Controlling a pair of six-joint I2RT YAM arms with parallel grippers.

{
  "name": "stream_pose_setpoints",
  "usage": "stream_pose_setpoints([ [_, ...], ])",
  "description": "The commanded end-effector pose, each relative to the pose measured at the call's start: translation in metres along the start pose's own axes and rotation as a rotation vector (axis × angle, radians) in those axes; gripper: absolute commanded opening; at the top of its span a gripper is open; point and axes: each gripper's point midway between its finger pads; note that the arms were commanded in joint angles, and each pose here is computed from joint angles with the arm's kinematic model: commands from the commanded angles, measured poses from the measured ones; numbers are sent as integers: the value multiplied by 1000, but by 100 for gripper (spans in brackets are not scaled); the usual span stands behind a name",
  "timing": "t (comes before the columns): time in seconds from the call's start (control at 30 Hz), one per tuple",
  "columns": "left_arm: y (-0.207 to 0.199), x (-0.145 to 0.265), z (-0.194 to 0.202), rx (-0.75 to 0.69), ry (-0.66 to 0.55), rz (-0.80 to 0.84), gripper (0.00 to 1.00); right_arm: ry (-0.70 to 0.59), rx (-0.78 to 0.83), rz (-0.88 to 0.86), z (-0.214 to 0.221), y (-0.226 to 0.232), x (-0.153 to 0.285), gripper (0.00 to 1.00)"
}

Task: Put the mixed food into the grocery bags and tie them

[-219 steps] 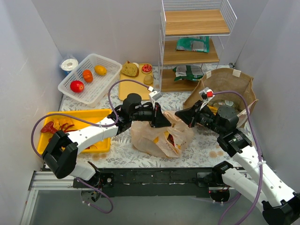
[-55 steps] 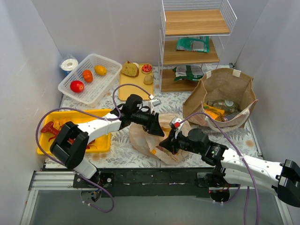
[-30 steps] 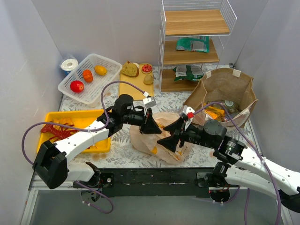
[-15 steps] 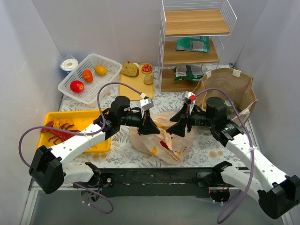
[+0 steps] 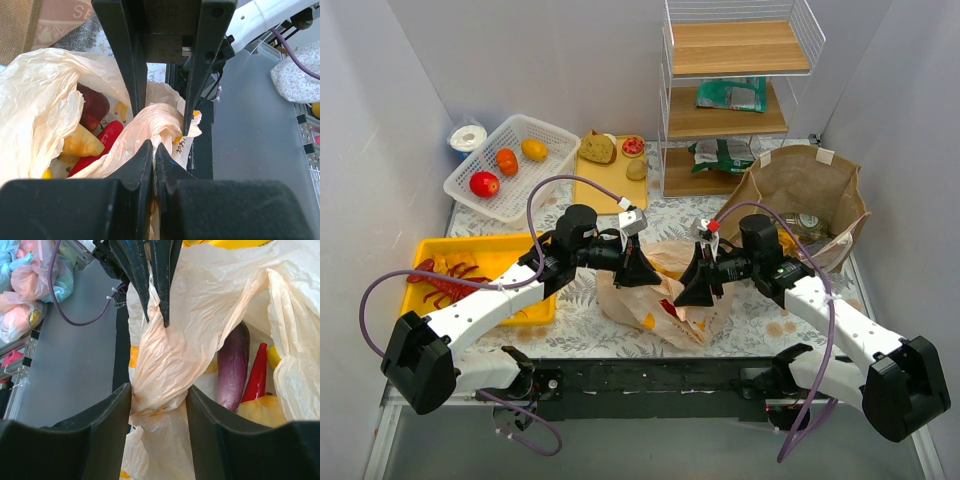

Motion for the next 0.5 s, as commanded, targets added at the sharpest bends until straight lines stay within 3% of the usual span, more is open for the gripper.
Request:
stream_pose_setpoints([
  [0.0, -6, 3, -4, -37, -14, 9, 0, -21, 62, -28, -5, 1, -3, 54],
  [0.47, -5, 2, -3, -34, -13, 11, 0, 53, 71, 173, 6, -29, -28, 49],
])
Point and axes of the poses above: each gripper's point midway between its finger pads, its own x axis back along the fingers, its own y axis along the line the jaws close on, z = x × y, and after that the axes turned 3 degrees about -x, right-handed
